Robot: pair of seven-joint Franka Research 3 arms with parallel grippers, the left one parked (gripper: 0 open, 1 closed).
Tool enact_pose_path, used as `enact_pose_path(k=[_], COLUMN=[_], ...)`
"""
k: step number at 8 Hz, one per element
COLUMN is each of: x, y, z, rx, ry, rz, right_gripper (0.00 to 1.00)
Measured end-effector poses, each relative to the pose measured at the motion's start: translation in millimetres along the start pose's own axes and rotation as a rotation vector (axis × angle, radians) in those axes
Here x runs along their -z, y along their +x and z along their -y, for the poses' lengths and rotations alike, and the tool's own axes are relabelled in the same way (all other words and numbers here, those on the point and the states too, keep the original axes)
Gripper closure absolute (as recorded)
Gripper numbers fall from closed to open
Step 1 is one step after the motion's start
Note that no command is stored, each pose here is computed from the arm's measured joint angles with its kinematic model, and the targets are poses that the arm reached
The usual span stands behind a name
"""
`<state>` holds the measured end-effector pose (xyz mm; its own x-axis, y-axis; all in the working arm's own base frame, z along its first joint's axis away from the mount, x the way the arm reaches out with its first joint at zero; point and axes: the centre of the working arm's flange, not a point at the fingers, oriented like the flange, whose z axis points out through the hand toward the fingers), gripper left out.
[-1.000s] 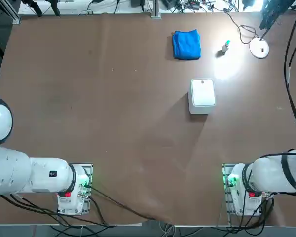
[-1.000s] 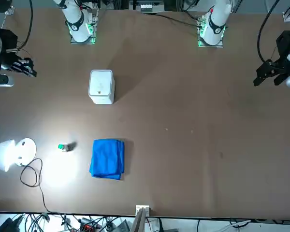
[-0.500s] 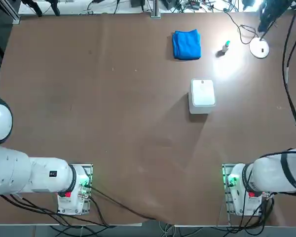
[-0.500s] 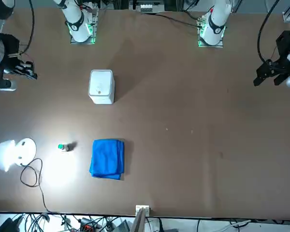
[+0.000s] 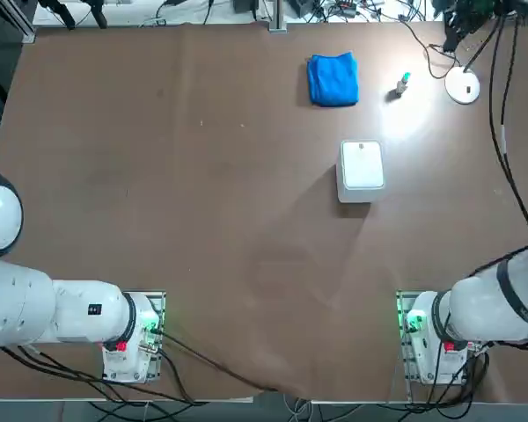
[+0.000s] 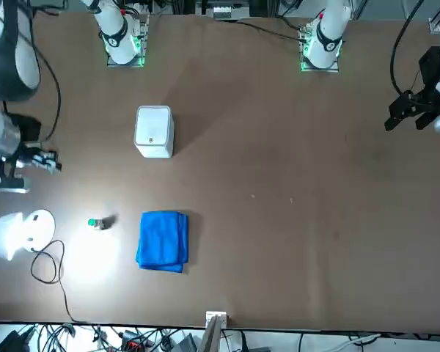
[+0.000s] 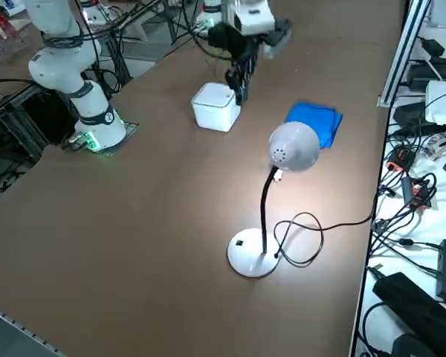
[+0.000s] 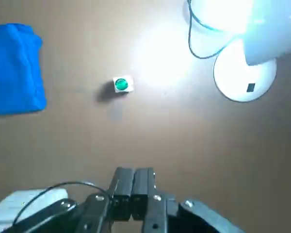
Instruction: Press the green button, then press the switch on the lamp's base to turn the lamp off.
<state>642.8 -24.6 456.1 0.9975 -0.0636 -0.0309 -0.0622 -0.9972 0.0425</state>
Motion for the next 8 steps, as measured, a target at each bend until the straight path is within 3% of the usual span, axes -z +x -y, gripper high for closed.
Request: enact_pose_path(k=[2,5,8], x=[-60,-111,-152], y=[30,56,62], z=[3,31,41], rx=[-0.03,-0.083,-0.105], ry=[0.003,0.024,0.028], rz=[-0.045,-0.148,-0.145], right_gripper=[0.99,0.99,0.99])
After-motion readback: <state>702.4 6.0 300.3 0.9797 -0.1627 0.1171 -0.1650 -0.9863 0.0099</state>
